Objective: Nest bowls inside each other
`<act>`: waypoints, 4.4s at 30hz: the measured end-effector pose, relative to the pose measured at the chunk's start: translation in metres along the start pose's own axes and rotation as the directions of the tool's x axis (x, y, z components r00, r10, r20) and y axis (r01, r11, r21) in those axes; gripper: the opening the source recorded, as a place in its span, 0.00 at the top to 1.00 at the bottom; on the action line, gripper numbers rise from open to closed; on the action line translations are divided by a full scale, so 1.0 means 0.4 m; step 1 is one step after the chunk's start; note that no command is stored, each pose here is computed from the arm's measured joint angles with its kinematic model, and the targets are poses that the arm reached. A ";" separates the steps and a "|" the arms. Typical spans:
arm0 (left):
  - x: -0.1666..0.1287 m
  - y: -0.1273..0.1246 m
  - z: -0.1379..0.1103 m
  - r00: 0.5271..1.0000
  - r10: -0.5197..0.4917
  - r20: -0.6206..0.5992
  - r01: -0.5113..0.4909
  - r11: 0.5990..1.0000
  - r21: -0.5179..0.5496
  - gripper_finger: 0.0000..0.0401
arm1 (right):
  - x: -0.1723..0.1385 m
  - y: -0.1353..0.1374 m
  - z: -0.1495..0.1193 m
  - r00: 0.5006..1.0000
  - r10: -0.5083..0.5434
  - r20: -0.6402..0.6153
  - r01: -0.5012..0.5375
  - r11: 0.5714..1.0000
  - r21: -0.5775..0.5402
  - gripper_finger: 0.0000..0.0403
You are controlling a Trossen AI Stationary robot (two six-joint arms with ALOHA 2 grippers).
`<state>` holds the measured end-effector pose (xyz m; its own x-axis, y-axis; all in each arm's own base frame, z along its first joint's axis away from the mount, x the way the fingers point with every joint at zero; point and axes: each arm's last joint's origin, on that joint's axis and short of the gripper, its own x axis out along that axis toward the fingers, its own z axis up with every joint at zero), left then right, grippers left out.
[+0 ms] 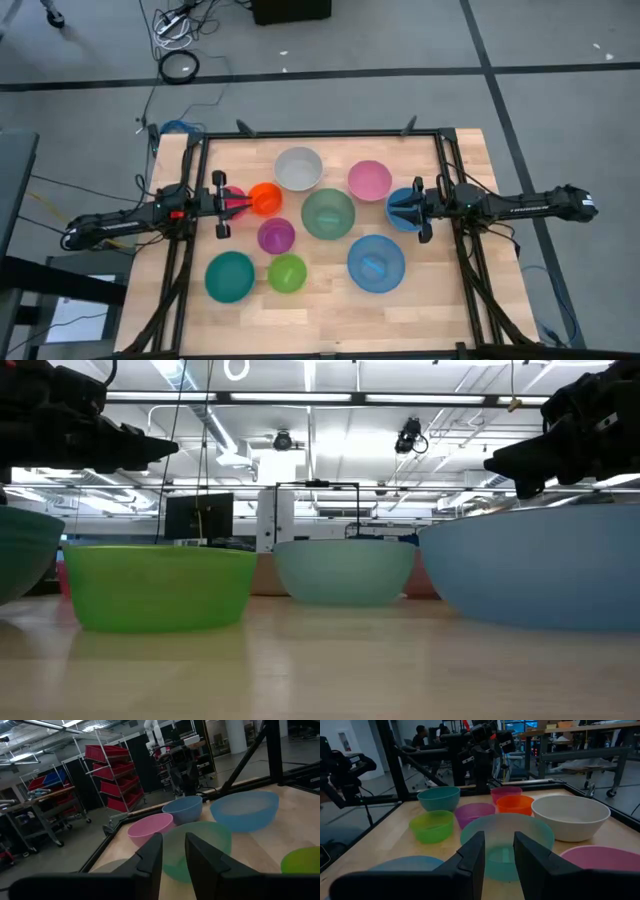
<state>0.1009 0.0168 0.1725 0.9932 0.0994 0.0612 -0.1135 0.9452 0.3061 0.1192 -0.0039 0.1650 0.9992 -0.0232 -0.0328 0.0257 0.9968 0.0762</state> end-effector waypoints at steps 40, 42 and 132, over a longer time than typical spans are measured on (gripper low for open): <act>-0.014 0.022 0.078 0.943 0.079 0.324 0.129 0.809 -0.574 0.77 | -0.014 0.007 0.082 0.941 0.029 0.337 -0.077 0.989 0.128 0.76; -0.017 0.024 0.086 0.929 0.088 0.358 0.150 0.797 -0.586 0.77 | -0.018 0.008 0.092 0.924 0.032 0.380 -0.101 0.982 0.161 0.76; 0.096 0.109 0.481 0.515 0.150 -0.844 -0.362 0.930 -0.056 0.77 | 0.566 0.072 0.133 0.186 -0.289 -0.939 0.782 0.622 -0.037 0.58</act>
<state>0.1286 0.0018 0.3710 0.5173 0.4553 -0.7247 -0.4638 0.8608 0.2097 0.3479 0.0156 0.2129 0.1490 -0.2199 -0.9641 0.7960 0.6051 -0.0150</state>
